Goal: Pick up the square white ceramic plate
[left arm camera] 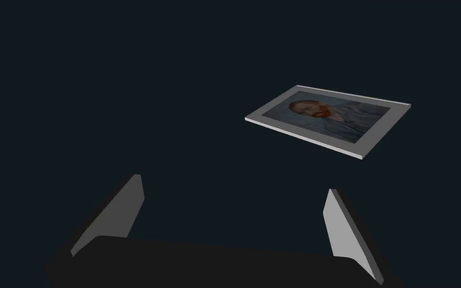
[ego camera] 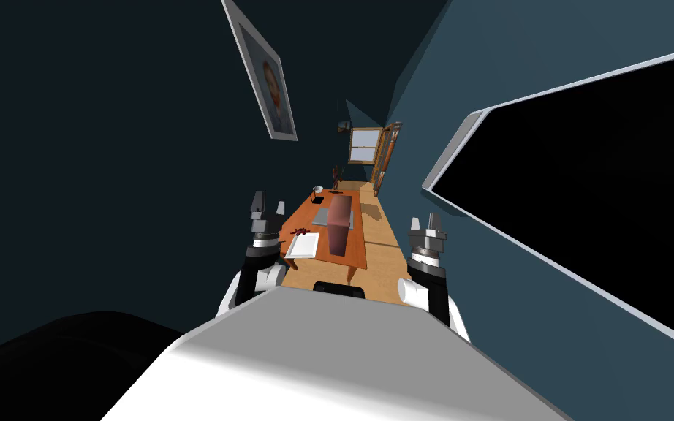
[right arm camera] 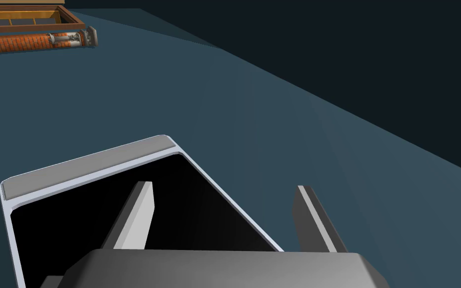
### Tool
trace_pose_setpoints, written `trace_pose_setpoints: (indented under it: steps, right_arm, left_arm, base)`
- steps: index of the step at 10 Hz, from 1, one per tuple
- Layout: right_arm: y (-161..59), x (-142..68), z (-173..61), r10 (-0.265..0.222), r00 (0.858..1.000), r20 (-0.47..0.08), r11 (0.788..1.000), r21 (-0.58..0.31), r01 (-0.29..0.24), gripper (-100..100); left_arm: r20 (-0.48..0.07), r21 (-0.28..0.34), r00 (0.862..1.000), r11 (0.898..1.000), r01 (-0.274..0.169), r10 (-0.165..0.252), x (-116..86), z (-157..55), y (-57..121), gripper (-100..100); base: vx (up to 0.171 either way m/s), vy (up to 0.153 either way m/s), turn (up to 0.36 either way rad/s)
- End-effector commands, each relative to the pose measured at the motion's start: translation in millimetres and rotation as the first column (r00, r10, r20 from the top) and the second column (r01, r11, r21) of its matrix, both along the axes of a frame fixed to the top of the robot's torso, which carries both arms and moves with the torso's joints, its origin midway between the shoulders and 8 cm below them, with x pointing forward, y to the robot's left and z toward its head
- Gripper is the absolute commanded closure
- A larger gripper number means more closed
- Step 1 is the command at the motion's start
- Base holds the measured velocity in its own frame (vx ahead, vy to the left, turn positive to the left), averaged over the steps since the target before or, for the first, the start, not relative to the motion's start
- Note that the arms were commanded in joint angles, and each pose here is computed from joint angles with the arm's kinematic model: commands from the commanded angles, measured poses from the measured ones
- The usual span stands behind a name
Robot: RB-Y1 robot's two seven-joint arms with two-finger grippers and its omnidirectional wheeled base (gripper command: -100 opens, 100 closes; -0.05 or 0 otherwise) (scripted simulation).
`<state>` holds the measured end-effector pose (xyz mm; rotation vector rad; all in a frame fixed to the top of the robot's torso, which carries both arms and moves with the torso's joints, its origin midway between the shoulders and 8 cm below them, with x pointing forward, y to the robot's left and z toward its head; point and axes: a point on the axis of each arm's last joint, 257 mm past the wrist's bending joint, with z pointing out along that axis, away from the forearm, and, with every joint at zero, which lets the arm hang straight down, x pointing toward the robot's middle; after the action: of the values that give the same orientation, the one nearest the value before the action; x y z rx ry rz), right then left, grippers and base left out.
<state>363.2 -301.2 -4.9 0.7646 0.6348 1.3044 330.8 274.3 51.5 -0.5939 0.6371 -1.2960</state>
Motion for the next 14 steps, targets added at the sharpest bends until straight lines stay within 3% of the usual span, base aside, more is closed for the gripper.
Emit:
trace_pose_setpoints:
  steps: [1, 6, 10, 11, 12, 13, 14]
  right_arm:
    - [0.0, 0.0, 0.0, 0.0, 1.0, 0.0, 1.0, 0.0, 0.0, 0]
    - [0.0, 0.0, 0.0, 0.0, 1.0, 0.0, 1.0, 0.0, 0.0, 0]
    - [0.0, 0.0, 0.0, 0.0, 1.0, 0.0, 1.0, 0.0, 0.0, 0]
    - [0.0, 0.0, 0.0, 0.0, 1.0, 0.0, 1.0, 0.0, 0.0, 0]
    - [0.0, 0.0, 0.0, 0.0, 1.0, 0.0, 1.0, 0.0, 0.0, 0]
    - [0.0, 0.0, 0.0, 0.0, 1.0, 0.0, 1.0, 0.0, 0.0, 0]
    - [0.0, 0.0, 0.0, 0.0, 1.0, 0.0, 1.0, 0.0, 0.0, 0]
  left_arm:
    - [-0.04, 0.035, 0.999, 0.999, 0.011, -0.01, 8.3, -15.2, -2.8, -100]
    - [-0.189, 0.101, 0.982, 0.995, 0.013, 0.007, 34.6, -80.2, 1.2, -100]
    - [-0.33, 0.146, 0.943, 0.989, 0.001, 0.047, 50.6, -149.8, 11.7, -100]
    - [-0.347, 0.144, 0.937, 0.99, 0.001, 0.05, 51.7, -158.4, 13.5, -100]
    - [-0.382, 0.154, 0.922, 0.988, -0.002, 0.061, 54.0, -176.9, 16.6, -100]
    - [-0.389, 0.154, 0.919, 0.988, -0.002, 0.062, 54.3, -180.6, 17.4, -100]
    - [-0.427, 0.163, 0.901, 0.987, -0.004, 0.074, 56.0, -201.4, 21.0, -100]
  base:
    - [-0.024, 0.017, -0.015]
    - [-0.048, 0.04, -0.021]
    - [-0.076, 0.057, -0.024]
    - [-0.062, 0.045, -0.008]
    - [-0.05, 0.044, -0.008]
    - [-0.033, 0.033, -0.011]
    - [-0.04, 0.036, -0.012]
